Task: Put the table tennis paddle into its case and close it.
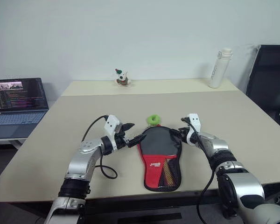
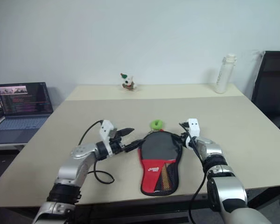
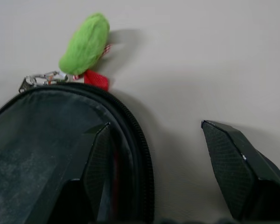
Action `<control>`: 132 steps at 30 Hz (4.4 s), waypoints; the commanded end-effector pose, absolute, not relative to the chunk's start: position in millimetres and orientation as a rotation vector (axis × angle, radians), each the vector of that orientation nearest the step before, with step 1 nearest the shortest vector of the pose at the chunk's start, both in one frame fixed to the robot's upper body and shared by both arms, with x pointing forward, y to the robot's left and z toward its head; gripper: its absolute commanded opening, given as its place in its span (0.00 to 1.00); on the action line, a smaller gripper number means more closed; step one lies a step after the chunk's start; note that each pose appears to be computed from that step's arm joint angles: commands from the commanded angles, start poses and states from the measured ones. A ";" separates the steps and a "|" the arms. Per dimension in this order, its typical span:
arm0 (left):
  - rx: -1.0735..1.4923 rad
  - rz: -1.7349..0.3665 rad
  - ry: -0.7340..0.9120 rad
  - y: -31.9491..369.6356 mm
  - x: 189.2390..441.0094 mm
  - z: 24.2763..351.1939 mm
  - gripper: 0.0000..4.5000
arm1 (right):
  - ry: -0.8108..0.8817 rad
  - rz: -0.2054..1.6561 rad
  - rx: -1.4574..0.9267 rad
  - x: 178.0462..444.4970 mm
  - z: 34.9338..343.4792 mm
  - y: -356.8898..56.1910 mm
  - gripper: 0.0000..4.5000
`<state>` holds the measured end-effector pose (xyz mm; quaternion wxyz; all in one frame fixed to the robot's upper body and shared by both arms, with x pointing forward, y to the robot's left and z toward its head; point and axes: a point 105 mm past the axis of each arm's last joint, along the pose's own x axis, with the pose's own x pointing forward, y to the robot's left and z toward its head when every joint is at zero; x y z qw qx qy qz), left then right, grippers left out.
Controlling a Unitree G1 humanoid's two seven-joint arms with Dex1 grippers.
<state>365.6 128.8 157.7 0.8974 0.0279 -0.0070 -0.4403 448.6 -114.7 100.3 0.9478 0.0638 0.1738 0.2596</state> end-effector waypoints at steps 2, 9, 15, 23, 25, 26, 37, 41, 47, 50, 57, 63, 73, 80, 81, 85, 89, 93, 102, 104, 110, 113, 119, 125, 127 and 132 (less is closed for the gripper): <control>0.010 -1.009 -0.061 134.4 347.1 191.9 1.00 | 0.356 0.560 0.105 448.0 97.0 -105.9 0.74; 0.080 -1.167 0.099 154.1 319.3 184.1 1.00 | 0.383 0.595 0.118 442.9 89.9 -108.4 0.46; 0.111 -1.175 0.111 158.9 323.1 188.5 1.00 | 0.379 0.638 0.096 439.5 89.7 -105.5 0.01; 0.112 -1.194 0.105 148.8 325.6 189.4 1.00 | 0.374 0.722 0.070 430.3 91.1 -96.9 0.00; 0.112 -1.198 0.105 147.9 325.5 189.6 1.00 | 0.376 0.744 0.069 426.3 91.6 -97.4 0.00; 0.112 -1.198 0.105 147.7 325.5 189.5 1.00 | 0.377 0.748 0.068 425.0 91.7 -97.8 0.00; 0.126 -1.212 0.101 137.3 333.2 188.4 1.00 | 0.386 0.657 0.061 423.9 91.6 -110.0 0.00; 0.147 -1.227 0.106 130.7 334.9 183.5 1.00 | 0.364 0.590 0.072 430.9 98.5 -117.4 0.17; 0.173 -1.239 0.121 115.5 339.5 163.9 1.00 | 0.297 0.609 0.118 427.6 128.2 -120.0 0.61; 0.193 -1.218 0.127 110.8 346.7 152.3 1.00 | 0.256 0.661 0.143 420.0 151.0 -116.1 0.86; 0.222 -1.205 0.148 101.4 358.4 125.2 1.00 | 0.203 0.663 0.209 426.9 187.0 -111.0 0.99; 0.252 -1.204 0.157 99.7 361.3 109.7 1.00 | 0.224 0.644 0.278 448.0 194.2 -86.1 0.99; 0.262 -1.193 0.153 102.9 357.6 105.6 1.00 | 0.303 0.497 0.272 467.8 162.0 -43.4 0.99; 0.268 -1.172 0.150 104.6 355.6 105.5 1.00 | 0.294 0.459 0.266 465.1 152.9 -17.7 0.99; 0.268 -1.169 0.149 104.5 355.4 105.5 1.00 | 0.289 0.459 0.264 464.5 153.0 -14.0 0.99; 0.266 -1.153 0.145 103.4 354.2 105.7 1.00 | 0.267 0.443 0.217 463.3 154.8 -3.0 0.99; 0.266 -1.138 0.145 103.8 353.0 104.9 1.00 | 0.251 0.446 0.194 463.0 158.4 1.7 0.99; 0.267 -1.138 0.149 103.2 351.8 102.7 1.00 | 0.252 0.435 0.154 463.5 155.3 -1.8 0.96; 0.271 -1.154 0.147 97.1 352.5 102.1 1.00 | 0.272 0.455 0.121 460.6 147.2 0.6 0.38; 0.270 -1.155 0.149 97.1 351.9 101.4 1.00 | 0.266 0.444 0.126 461.5 148.4 -0.7 0.38; 0.268 -1.154 0.151 97.0 351.3 100.9 1.00 | 0.265 0.433 0.123 462.2 148.8 -2.0 0.10; 0.271 -1.153 0.146 95.5 352.7 101.8 1.00 | 0.265 0.438 0.120 461.7 148.6 -0.4 0.01; 0.292 -1.163 0.105 81.9 364.1 110.2 1.00 | 0.263 0.440 0.123 462.1 149.7 -1.4 0.01; 0.314 -1.212 0.095 67.1 369.4 111.5 1.00 | 0.264 0.439 0.135 462.6 150.6 -2.7 0.01; 0.322 -1.226 0.112 64.5 369.8 106.3 1.00 | 0.261 0.436 0.140 463.2 151.7 -3.8 0.01; 0.348 -1.259 0.177 64.5 366.8 85.5 1.00 | 0.239 0.409 0.159 467.8 159.7 -13.2 0.01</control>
